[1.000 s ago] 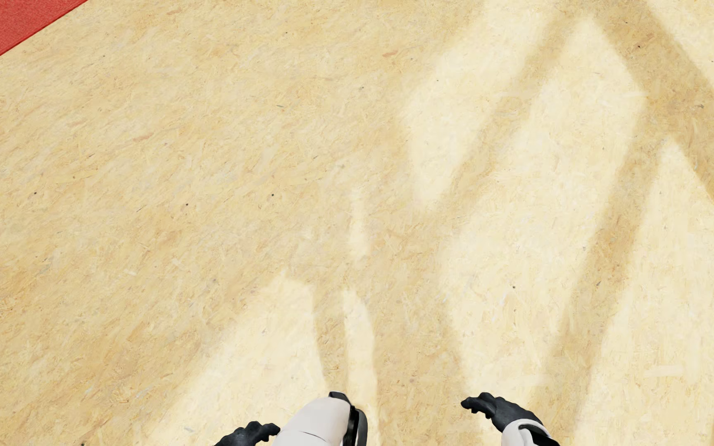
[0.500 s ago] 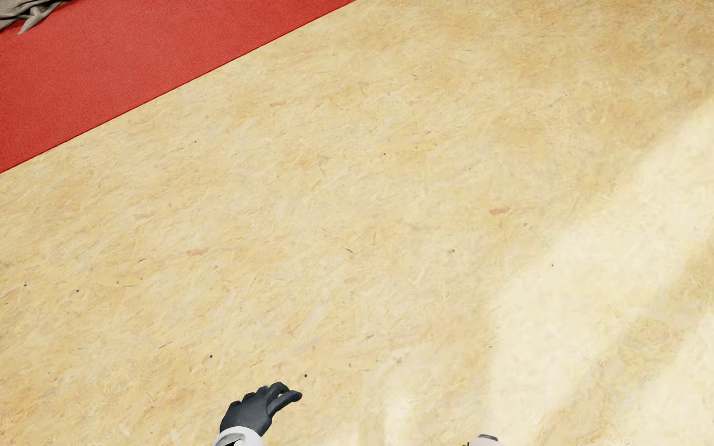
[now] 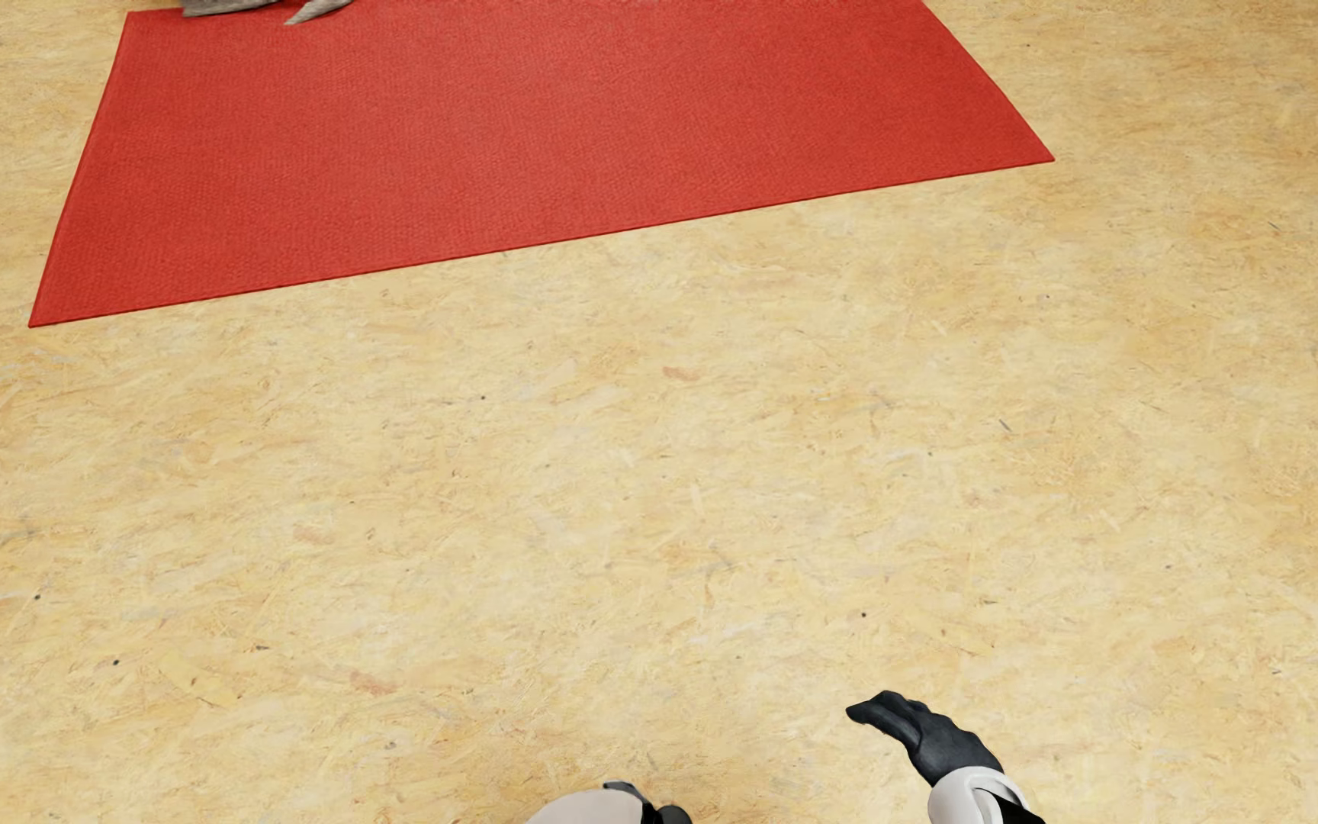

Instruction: Approach the bed

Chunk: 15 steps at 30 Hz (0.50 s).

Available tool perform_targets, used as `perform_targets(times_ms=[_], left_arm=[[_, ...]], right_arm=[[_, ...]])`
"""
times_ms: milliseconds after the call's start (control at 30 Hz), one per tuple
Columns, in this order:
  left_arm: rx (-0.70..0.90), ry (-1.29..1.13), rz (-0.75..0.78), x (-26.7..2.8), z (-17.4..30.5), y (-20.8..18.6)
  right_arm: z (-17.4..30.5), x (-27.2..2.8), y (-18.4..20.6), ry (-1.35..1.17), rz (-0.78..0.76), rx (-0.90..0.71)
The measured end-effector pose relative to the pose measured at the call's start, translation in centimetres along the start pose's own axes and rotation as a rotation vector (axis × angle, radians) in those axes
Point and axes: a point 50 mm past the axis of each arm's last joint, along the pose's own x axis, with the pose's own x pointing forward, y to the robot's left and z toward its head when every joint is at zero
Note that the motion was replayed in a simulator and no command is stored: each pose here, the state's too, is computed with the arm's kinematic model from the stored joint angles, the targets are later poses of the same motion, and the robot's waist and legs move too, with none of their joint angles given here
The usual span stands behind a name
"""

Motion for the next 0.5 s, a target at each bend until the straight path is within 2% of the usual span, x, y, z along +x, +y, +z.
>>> perform_targets(times_ms=[33, 67, 100, 133, 200, 267, 333, 400, 467, 500], left_arm=[[-0.077, -0.134, 0.107, 0.2, 3.6, 2.7], [-0.168, -0.298, 0.150, -0.1, 7.2, 5.3], [-0.197, -0.482, 0.180, -1.1, 10.7, 8.0], [-0.156, -0.665, 0.250, -2.6, 13.9, 10.9], [-0.030, -0.966, 0.494, -6.7, 18.3, 15.7], [-0.034, -1.113, 0.621, -9.2, 19.7, 17.6], [-0.074, -1.050, 0.553, -7.7, 18.0, 16.6], [0.006, -0.853, 0.410, -4.5, 14.7, 13.6], [0.137, -0.563, 0.194, -0.9, 10.3, 8.6], [0.237, -0.411, 0.047, 0.3, 7.3, 5.6]], right_arm=[[-2.4, -0.7, 3.4, 0.097, 0.216, -0.064], [-4.7, -2.0, 6.3, 0.186, 0.406, -0.132], [-6.4, -3.5, 8.4, 0.254, 0.543, -0.178], [-7.5, -4.8, 10.0, 0.297, 0.617, -0.183], [-8.1, -6.9, 12.0, 0.340, 0.591, -0.072], [-8.6, -8.6, 13.1, 0.400, 0.476, 0.056], [-8.4, -9.8, 14.3, 0.467, 0.436, 0.133], [-7.2, -9.3, 15.0, 0.471, 0.485, 0.186], [-5.8, -6.5, 12.9, 0.396, 0.461, 0.122], [-4.9, -4.6, 10.8, 0.346, 0.374, 0.080]])
